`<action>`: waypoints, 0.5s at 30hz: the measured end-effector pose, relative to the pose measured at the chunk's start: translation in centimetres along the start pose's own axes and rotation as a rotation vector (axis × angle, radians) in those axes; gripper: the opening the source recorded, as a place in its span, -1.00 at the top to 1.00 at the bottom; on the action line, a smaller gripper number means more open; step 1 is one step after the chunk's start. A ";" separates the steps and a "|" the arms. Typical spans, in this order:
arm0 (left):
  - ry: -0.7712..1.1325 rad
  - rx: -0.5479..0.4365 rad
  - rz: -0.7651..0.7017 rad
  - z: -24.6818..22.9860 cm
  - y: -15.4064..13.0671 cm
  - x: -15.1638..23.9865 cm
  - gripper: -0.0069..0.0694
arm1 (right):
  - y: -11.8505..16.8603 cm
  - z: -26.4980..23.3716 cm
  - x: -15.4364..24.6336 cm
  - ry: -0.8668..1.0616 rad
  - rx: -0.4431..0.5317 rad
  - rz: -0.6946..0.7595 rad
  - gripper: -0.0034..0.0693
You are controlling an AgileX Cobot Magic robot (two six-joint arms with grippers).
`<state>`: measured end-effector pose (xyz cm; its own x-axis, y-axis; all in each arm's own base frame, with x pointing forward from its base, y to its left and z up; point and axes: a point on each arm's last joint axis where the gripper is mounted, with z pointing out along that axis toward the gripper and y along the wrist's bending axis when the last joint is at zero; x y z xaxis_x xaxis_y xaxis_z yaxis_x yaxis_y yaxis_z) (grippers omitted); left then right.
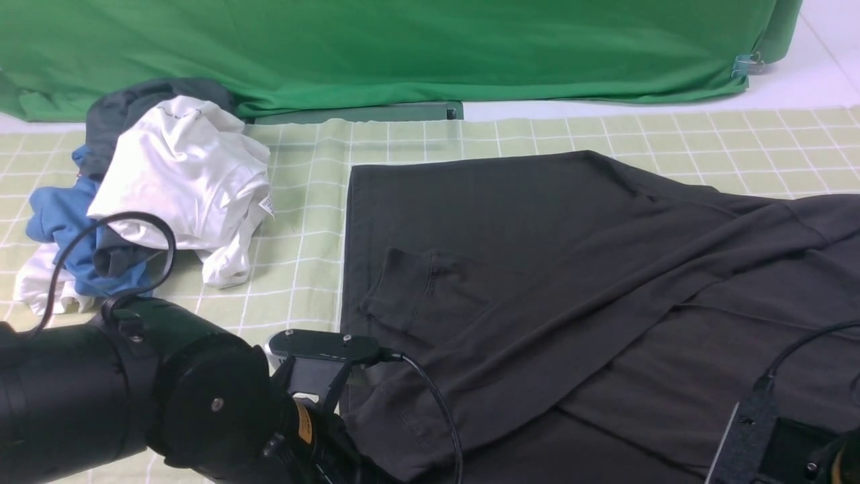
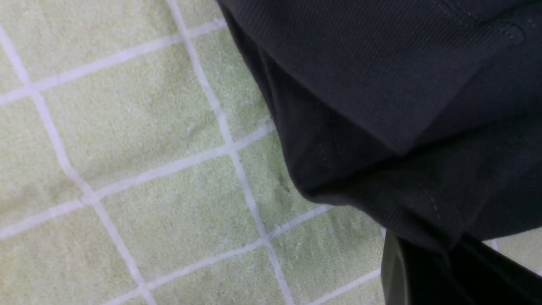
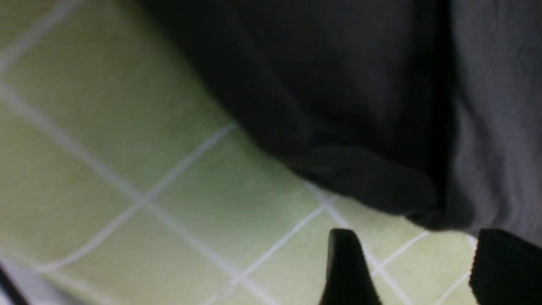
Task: Fold a long-sleeved shirt over a green coffee tablecloth.
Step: 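Grasp the near edge of the shirt at its hem and shoulder corners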
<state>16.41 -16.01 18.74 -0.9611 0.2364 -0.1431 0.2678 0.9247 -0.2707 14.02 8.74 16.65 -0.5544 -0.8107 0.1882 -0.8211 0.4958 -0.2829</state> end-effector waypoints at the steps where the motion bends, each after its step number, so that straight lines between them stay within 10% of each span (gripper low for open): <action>1: 0.000 0.001 0.002 0.0 0.0 0.0 0.75 | 0.0 0.2 -0.2 0.008 0.004 -0.008 -0.16; 6: 0.000 0.002 0.009 0.0 0.0 0.0 0.75 | 0.2 1.2 -1.5 -0.034 -0.002 -0.028 -0.05; 15: -0.005 -0.007 0.048 0.0 0.1 0.0 0.75 | 0.4 1.7 -2.3 0.008 -0.029 -0.053 0.77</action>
<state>16.47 -15.96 18.74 -0.9467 0.2789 -0.1609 0.3130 0.9144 -0.2567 15.21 10.25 14.51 -0.5114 -0.8333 0.2101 -0.8526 0.4615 -0.2449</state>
